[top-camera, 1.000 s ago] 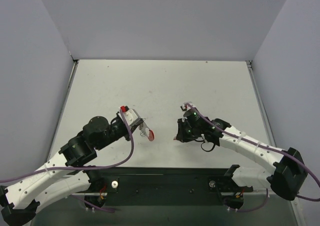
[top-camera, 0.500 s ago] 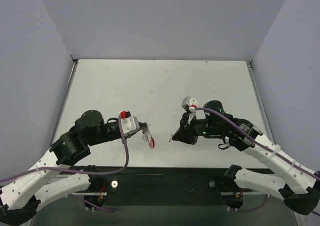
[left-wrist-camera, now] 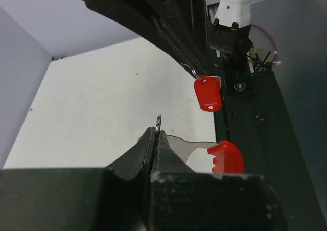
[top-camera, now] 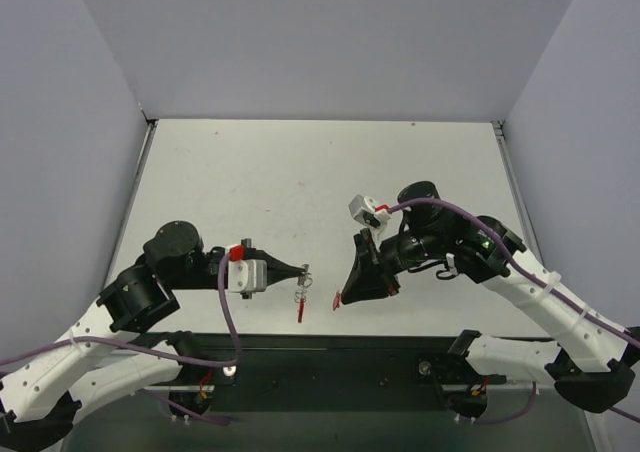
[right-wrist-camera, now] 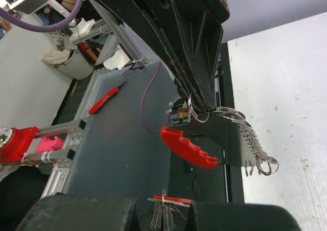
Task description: Put the keys on the keyring
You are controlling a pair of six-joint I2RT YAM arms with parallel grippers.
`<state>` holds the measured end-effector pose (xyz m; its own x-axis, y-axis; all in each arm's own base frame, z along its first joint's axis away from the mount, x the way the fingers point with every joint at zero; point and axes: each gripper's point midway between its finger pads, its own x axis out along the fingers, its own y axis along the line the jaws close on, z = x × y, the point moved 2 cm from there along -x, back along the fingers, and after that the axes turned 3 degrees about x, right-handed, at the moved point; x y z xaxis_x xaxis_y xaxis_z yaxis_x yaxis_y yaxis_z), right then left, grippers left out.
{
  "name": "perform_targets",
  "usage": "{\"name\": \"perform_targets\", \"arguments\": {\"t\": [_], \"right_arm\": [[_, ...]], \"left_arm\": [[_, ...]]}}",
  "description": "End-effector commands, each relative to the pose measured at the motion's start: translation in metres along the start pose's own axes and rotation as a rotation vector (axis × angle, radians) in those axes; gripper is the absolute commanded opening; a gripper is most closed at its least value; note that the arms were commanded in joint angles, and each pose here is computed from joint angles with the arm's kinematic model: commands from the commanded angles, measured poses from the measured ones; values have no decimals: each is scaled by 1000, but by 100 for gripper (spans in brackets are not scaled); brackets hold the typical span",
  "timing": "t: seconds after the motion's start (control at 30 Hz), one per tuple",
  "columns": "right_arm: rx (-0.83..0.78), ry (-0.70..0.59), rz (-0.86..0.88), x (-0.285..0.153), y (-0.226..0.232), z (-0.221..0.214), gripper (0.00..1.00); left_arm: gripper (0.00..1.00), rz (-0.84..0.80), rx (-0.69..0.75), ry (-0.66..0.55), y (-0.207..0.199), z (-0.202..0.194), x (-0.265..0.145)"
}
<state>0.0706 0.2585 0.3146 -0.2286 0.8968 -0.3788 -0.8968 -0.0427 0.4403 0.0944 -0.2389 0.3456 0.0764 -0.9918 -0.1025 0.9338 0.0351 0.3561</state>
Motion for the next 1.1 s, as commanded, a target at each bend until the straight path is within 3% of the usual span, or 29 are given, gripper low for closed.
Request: {"name": "perform_targets", "arguments": {"t": [0.0,0.27,1.07], "right_arm": [[-56,-11,90,-6,21,8,0],[-98,-32,15,-9,12,17,0],[-85,-21,30,0,-3,25,0]], "left_arm": [[0,-45,85,-121,4,36,4],[0,-65,90,-139,7,39,17],[0,-148,155,-124,-9,50,28]]}}
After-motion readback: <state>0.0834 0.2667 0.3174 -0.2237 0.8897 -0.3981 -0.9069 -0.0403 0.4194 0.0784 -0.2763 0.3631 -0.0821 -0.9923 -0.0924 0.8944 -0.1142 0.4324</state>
